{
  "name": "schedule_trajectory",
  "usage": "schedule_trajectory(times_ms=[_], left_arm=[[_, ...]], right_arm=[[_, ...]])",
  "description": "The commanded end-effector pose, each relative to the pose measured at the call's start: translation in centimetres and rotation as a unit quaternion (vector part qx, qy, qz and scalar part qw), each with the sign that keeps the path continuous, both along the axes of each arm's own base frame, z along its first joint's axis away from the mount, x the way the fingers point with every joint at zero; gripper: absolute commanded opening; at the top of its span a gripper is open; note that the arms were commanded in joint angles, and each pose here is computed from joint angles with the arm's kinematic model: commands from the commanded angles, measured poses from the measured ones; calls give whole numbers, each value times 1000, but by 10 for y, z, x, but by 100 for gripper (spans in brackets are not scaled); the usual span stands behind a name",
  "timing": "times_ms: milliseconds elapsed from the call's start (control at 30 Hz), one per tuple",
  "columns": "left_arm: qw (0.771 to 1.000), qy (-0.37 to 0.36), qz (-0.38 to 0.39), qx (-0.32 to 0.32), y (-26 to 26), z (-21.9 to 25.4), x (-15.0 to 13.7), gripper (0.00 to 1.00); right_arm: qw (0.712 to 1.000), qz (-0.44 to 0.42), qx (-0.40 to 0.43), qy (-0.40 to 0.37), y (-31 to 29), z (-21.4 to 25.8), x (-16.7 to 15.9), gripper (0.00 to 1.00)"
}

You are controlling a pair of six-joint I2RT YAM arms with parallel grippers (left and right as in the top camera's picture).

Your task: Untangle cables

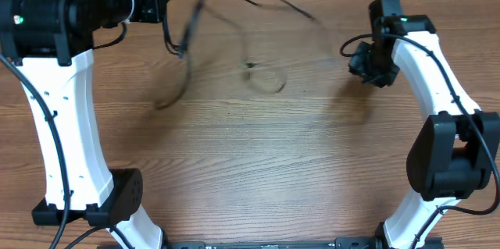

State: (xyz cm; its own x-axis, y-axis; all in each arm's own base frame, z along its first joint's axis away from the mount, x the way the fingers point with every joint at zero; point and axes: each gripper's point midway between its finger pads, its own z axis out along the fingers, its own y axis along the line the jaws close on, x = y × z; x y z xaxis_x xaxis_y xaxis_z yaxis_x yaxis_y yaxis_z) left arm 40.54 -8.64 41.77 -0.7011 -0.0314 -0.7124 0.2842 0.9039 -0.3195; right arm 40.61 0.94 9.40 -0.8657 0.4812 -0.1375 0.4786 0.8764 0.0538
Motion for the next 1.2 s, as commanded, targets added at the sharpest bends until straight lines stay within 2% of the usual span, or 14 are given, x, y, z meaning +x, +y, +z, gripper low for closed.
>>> schedule_trajectory(times_ms=[0,67,133,167,267,333,400,467,567,833,1000,1167], left_arm=[[1000,-23,-15,10,-1,8,0,4],[999,-29,-19,10,-2,10,1,4],[999,-35,-36,-4,-9,14,0,4],[997,-43,-59,-11,-16,17,-2,4],[992,-60,-104,-30,-29,25,-7,4],[990,-65,-121,-39,-35,28,-10,4],[985,-72,-148,-51,-42,31,-14,4],[981,-73,-168,-61,-48,33,-18,4],[980,-68,-174,-74,-51,34,-21,4],[982,-48,-160,-90,-53,32,-20,4],[979,-41,-176,-92,-67,28,-22,4],[981,-43,-175,-74,-77,25,-21,4]], right_arm=[[999,34,-6,-7,-3,7,2,28],[998,59,20,-11,5,7,3,25],[984,143,97,-32,37,14,7,28],[970,184,153,-51,58,24,8,33],[936,241,237,-100,94,58,10,44],[909,284,273,-136,114,85,9,50],[868,343,307,-187,140,126,4,65],[836,379,329,-222,160,159,-3,73],[805,410,344,-255,187,192,-9,75],[796,385,386,-263,237,213,-8,71],[822,345,363,-272,257,213,3,70],[813,356,357,-291,284,220,-1,70]])
